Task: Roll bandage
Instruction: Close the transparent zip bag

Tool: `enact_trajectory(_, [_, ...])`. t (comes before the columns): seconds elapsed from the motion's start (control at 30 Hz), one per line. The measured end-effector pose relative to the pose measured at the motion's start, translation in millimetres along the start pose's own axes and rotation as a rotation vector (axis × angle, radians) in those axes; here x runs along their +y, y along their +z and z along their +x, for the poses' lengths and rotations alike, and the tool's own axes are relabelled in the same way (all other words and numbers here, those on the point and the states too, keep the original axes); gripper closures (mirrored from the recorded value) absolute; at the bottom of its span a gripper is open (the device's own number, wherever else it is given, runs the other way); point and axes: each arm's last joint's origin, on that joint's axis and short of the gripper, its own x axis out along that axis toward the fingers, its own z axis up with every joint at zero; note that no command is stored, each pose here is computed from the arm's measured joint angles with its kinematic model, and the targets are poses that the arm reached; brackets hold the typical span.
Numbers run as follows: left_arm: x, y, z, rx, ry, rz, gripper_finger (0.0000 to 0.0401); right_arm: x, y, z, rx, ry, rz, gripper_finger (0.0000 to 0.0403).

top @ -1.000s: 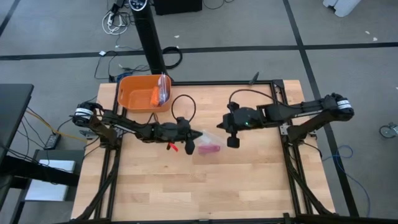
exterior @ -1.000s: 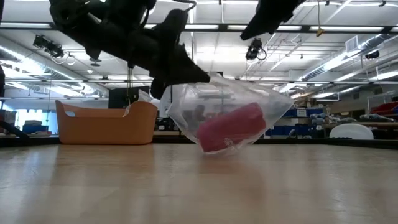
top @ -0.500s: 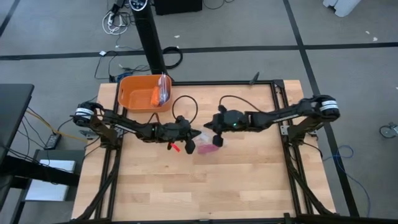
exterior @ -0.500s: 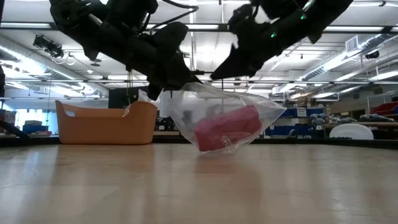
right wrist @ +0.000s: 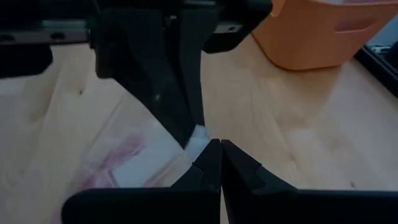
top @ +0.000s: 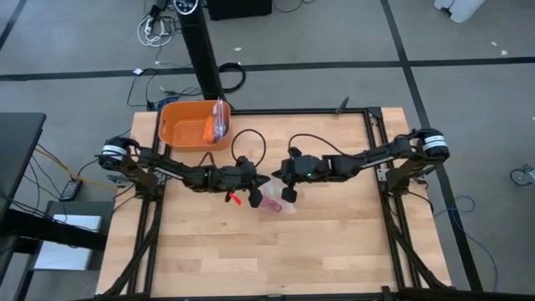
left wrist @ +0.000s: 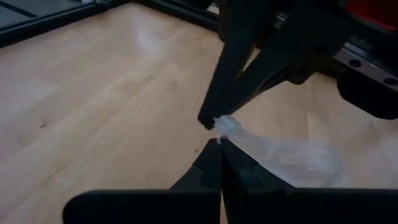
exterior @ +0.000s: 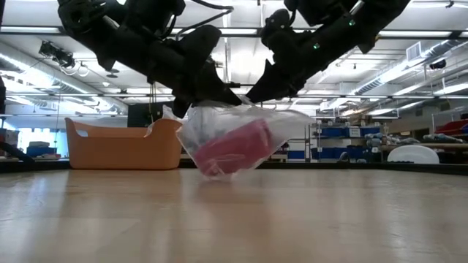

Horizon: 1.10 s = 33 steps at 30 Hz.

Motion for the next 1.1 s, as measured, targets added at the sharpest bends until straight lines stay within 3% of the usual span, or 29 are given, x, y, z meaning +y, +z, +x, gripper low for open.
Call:
enact_trajectory(0.53, [-1.7,5.7,0.0,-0.056,-0.013,-0.050,0.0401,3.3,-0.9,-7.9,0.041,0.014,0.045,0.0401])
enact_trajectory(0.77, [-4.6,3.6,-0.8,-0.035,-0.041,-0.043,0.0401,-1.9,9.5,-32.3,0.037,-0.041,0.041,0.0382])
enact_trajectory(0.93, [-4.4,-1.4,0.5,-0.001,-0.034,-0.039,0.0401,3.6,17.0,-47.0,0.011,0.057,0.026,0.0381])
enact_trajectory(1.1, [-2.6,-11.0,4.8,0.055,-0.033,-0.038,0.0401,8.8,3.7,-32.3,0.091,0.096,0.005,0.0400])
